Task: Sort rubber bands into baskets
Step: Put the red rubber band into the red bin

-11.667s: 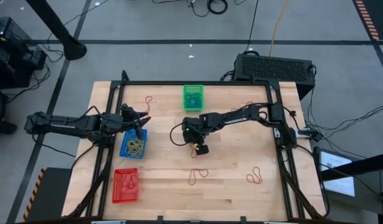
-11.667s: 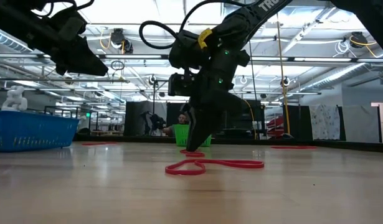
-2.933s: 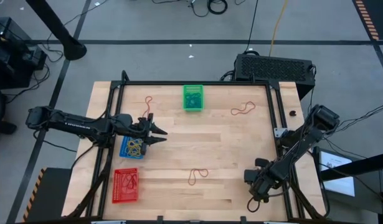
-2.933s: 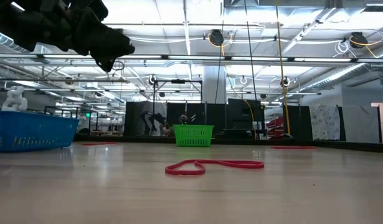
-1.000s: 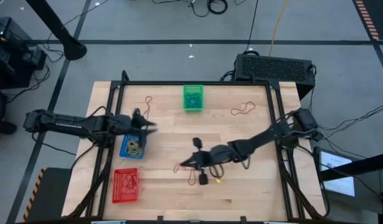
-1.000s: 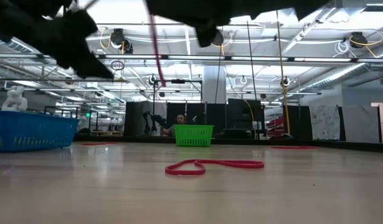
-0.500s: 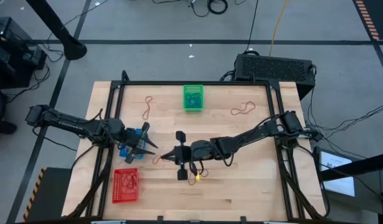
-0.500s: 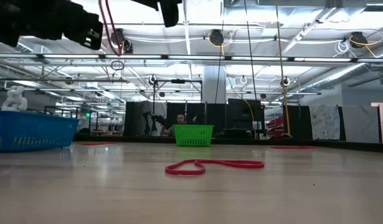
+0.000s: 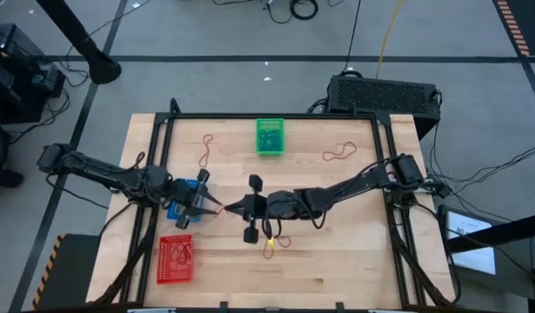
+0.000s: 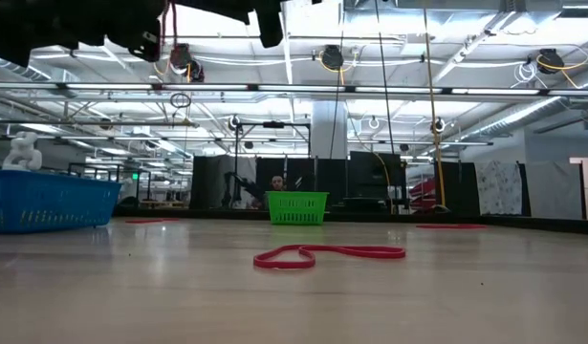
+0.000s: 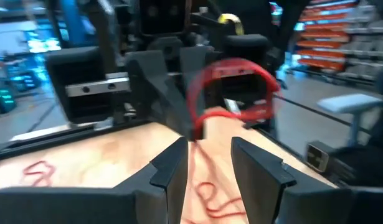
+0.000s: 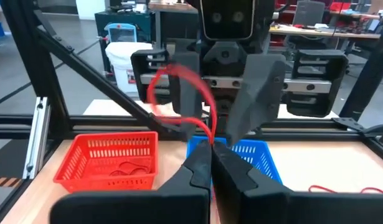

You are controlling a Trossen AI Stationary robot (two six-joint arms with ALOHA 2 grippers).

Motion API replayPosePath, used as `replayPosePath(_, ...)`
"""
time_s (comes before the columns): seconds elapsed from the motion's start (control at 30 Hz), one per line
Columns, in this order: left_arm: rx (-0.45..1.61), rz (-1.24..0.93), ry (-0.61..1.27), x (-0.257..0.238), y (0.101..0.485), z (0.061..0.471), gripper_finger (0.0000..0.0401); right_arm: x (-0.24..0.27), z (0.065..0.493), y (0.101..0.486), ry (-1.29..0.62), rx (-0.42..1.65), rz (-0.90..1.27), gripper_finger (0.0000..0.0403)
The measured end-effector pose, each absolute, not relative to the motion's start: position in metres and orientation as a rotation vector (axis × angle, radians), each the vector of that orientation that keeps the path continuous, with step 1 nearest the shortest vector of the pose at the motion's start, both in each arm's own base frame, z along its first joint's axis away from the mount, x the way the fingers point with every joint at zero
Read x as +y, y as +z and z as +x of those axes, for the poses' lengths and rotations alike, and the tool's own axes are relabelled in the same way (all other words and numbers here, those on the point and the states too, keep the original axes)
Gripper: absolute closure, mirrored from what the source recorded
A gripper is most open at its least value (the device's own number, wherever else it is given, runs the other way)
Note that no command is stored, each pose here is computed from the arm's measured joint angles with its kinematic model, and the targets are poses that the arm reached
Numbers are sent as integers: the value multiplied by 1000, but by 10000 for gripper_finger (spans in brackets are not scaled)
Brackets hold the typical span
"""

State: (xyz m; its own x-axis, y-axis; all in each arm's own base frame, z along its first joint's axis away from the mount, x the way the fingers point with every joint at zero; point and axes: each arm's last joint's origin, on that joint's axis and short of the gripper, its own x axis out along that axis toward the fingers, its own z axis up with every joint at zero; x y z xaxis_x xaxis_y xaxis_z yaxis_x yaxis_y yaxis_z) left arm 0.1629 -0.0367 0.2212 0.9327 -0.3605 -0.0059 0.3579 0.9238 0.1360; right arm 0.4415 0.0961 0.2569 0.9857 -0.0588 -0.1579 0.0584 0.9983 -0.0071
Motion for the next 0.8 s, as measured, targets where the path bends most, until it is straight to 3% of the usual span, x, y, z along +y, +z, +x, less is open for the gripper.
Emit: replayPosePath(0.8,-84,135,-324,-37,225,169,269,82,443,252,-93,209,21,403)
